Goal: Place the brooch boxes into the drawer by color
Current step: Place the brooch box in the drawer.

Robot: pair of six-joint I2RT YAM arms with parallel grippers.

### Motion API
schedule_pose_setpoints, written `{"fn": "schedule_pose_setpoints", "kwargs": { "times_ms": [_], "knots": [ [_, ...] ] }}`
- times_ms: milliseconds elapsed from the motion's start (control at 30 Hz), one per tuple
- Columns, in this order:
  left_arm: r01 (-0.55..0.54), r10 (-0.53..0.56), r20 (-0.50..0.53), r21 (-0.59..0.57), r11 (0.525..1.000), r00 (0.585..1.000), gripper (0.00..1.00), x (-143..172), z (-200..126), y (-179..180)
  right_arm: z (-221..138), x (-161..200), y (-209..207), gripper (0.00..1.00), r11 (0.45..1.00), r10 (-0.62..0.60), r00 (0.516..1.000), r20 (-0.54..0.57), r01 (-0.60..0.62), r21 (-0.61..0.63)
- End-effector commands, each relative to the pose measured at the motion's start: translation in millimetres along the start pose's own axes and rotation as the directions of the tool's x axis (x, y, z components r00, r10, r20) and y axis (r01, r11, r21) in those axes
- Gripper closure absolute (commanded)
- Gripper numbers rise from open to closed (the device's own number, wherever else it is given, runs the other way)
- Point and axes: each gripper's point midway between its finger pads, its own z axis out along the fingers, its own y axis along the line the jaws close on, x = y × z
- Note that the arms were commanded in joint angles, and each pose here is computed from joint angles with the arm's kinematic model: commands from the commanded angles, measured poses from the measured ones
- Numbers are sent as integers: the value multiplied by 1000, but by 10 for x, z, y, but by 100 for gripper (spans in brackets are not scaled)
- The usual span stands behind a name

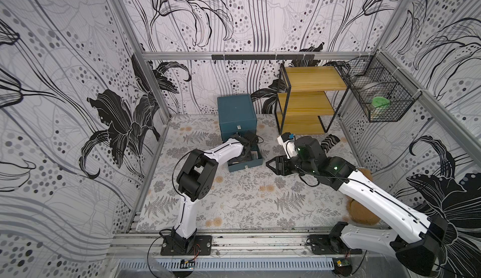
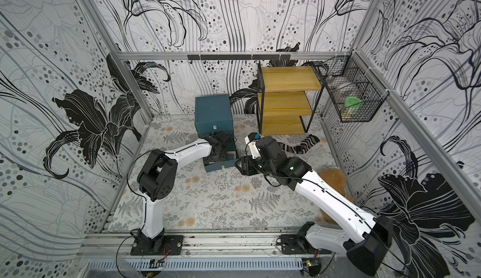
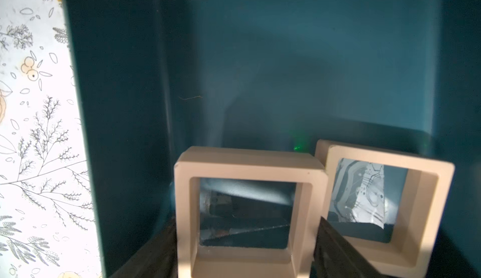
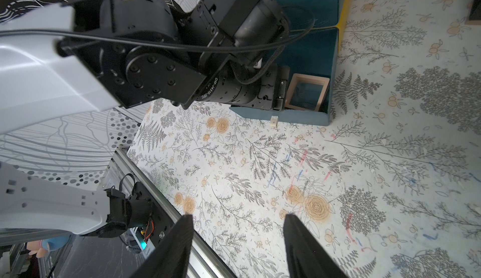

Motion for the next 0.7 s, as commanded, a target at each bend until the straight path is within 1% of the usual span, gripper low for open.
{"fn": "schedule_pose_setpoints", "kwargs": {
  "times_ms": [0, 200, 300, 400, 500, 567, 667],
  "knots": [
    [11, -12, 44, 34, 999, 999, 17, -178, -81, -71, 73, 69, -47, 39, 1000, 20, 1000, -22, -20, 2],
    [26, -30, 70, 58, 998, 997, 14, -262, -198, -87, 101, 90, -48, 37, 1000, 30, 999, -27, -30, -4],
    [44, -53, 109, 82, 996, 993, 15, -385, -366, -99, 100, 79, -48, 37, 999, 33, 999, -22, -33, -3],
    [72, -92, 149, 136, 988, 984, 17, -522, -620, -121, 115, 70, -50, 37, 999, 41, 999, -20, -41, -2],
    [93, -138, 188, 230, 969, 972, 20, -622, -977, -166, 165, 69, -78, 38, 998, 69, 997, -26, -69, 4],
    [106, -173, 212, 293, 950, 962, 23, -684, -1217, -161, 259, 109, -156, 40, 994, 109, 993, -52, -109, 16],
    [107, -225, 254, 406, 908, 941, 26, -797, -1651, -150, 466, 262, -361, 46, 979, 202, 973, -115, -198, 48]
  ]
}}
